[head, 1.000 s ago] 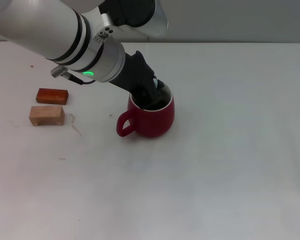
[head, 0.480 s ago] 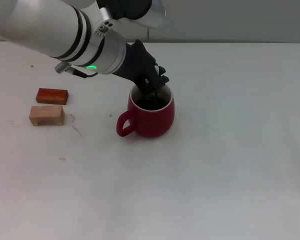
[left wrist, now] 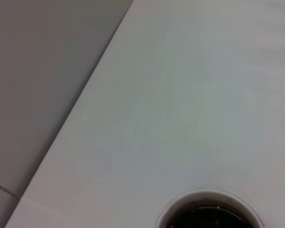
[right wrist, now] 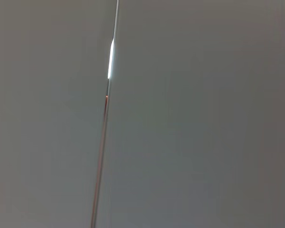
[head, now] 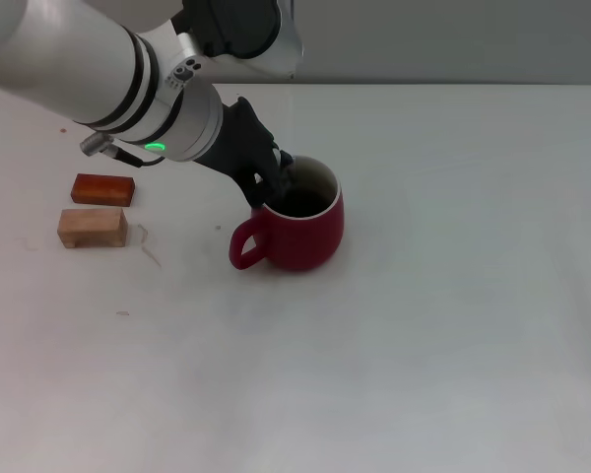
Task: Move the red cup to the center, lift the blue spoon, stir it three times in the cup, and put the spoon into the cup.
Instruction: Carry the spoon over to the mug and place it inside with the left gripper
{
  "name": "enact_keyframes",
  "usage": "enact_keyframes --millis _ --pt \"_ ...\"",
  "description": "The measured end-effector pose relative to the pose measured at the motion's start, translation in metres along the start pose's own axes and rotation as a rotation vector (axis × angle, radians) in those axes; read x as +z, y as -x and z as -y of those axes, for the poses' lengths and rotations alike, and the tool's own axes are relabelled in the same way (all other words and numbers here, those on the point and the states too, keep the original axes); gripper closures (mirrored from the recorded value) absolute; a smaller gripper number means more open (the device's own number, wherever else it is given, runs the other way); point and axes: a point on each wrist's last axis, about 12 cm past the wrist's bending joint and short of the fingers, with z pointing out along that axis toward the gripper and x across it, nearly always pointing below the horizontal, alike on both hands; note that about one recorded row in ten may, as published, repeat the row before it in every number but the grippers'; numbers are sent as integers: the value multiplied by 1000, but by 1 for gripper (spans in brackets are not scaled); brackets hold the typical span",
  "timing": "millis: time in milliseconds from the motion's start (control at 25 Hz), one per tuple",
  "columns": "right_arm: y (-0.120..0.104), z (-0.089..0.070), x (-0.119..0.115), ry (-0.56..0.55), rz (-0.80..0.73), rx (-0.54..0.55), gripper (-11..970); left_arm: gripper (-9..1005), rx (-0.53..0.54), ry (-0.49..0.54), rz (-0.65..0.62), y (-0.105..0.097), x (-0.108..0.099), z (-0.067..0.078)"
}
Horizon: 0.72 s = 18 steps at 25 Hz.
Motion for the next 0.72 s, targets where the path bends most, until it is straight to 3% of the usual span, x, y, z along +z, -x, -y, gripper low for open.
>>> enact_keyframes --millis 720 --pt "0 0 1 5 2 0 383 769 -5 -33 33 5 -2 6"
